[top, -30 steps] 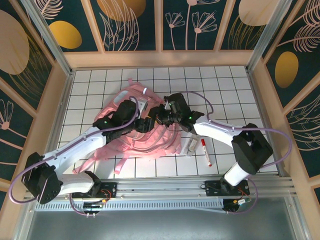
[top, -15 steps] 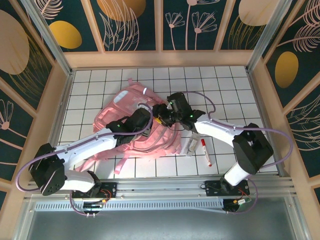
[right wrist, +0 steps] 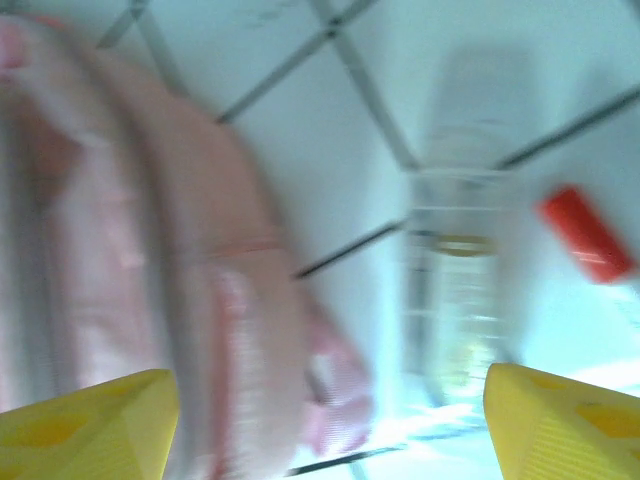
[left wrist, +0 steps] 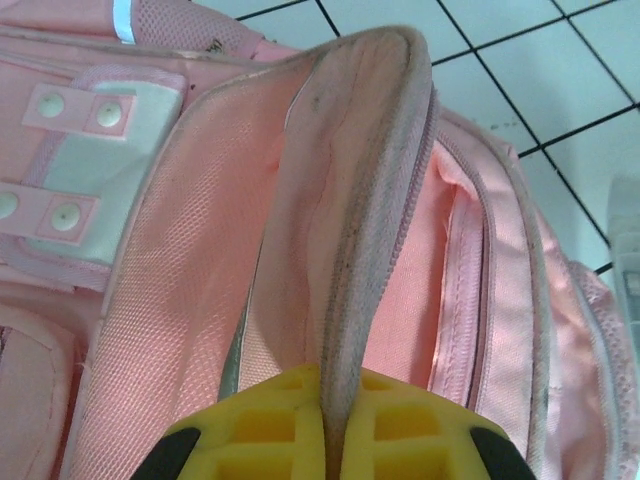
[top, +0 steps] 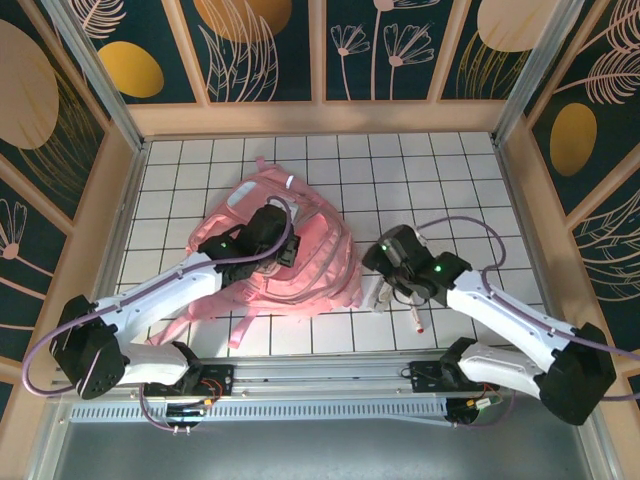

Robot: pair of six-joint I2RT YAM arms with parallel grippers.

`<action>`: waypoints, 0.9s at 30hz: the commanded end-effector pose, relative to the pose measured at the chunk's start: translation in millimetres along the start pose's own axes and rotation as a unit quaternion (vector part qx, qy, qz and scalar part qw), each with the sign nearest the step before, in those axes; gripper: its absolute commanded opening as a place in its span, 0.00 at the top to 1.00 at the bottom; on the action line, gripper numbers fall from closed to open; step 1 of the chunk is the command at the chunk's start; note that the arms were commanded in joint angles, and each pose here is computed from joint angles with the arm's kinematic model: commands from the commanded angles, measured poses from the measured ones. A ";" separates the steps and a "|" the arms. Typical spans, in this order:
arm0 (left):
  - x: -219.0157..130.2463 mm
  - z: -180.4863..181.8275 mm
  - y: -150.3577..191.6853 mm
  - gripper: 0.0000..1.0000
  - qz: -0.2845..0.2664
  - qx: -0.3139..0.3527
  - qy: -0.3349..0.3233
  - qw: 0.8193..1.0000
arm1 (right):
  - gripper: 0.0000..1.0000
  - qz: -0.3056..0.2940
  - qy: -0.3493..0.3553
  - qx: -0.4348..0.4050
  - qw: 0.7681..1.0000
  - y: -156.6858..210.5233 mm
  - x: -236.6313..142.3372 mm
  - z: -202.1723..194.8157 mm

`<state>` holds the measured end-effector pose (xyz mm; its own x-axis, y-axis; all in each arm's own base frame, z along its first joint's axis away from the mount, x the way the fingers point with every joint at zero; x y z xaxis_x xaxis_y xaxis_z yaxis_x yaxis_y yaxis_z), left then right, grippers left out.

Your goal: Pack books, pencil case, and school supplies into a backpack

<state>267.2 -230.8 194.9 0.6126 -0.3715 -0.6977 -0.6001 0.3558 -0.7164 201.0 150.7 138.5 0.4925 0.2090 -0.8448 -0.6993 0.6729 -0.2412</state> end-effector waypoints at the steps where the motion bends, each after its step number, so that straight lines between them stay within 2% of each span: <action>1: -28.3 -9.0 -46.3 1.00 -0.078 -0.036 0.055 0.995 | 0.20 -0.032 0.095 -0.015 0.995 -2.8 4.1 -43.1; 5: -37.9 -18.1 -64.2 1.00 -0.100 -0.036 0.090 0.990 | 0.24 -0.019 0.124 -0.046 0.991 6.1 20.6 -47.0; 11: -32.3 -29.7 -66.7 1.00 -0.086 -0.040 0.125 0.988 | 0.25 -0.010 0.117 -0.027 0.993 11.1 45.5 -36.6; 14: -32.8 -25.2 -64.7 1.00 -0.090 -0.046 0.112 0.989 | 0.26 -0.001 0.118 -0.022 0.993 16.1 59.4 -34.5; 18: -37.2 -7.5 -58.2 1.00 -0.101 -0.047 0.057 0.992 | 0.27 0.010 0.124 -0.029 0.992 19.9 73.9 -26.7; 25: -45.0 -1.4 -56.7 1.00 -0.118 -0.059 0.048 0.990 | 0.39 0.018 0.159 -0.036 0.987 27.0 92.4 -47.1; 27: -44.2 -1.1 -55.6 1.00 -0.117 -0.059 0.047 0.990 | 0.47 0.018 0.162 -0.038 0.986 27.2 92.4 -50.2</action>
<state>263.2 -232.5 226.1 0.6020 -0.4675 -0.6474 -0.6054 0.2615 -0.7517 204.2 157.5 44.1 0.3025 0.0048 -0.9531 -0.7627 0.6009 -0.2390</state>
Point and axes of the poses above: each hand's point on the last joint's axis, 136 mm out from that joint toward the fingers, its own x axis out along the fingers, its own z axis along the line the jaws close on, y = z × x, the point moved 3 cm from there along -x, back along the fingers, and after that the axes turned 11 degrees about x, right-handed, at the moved point
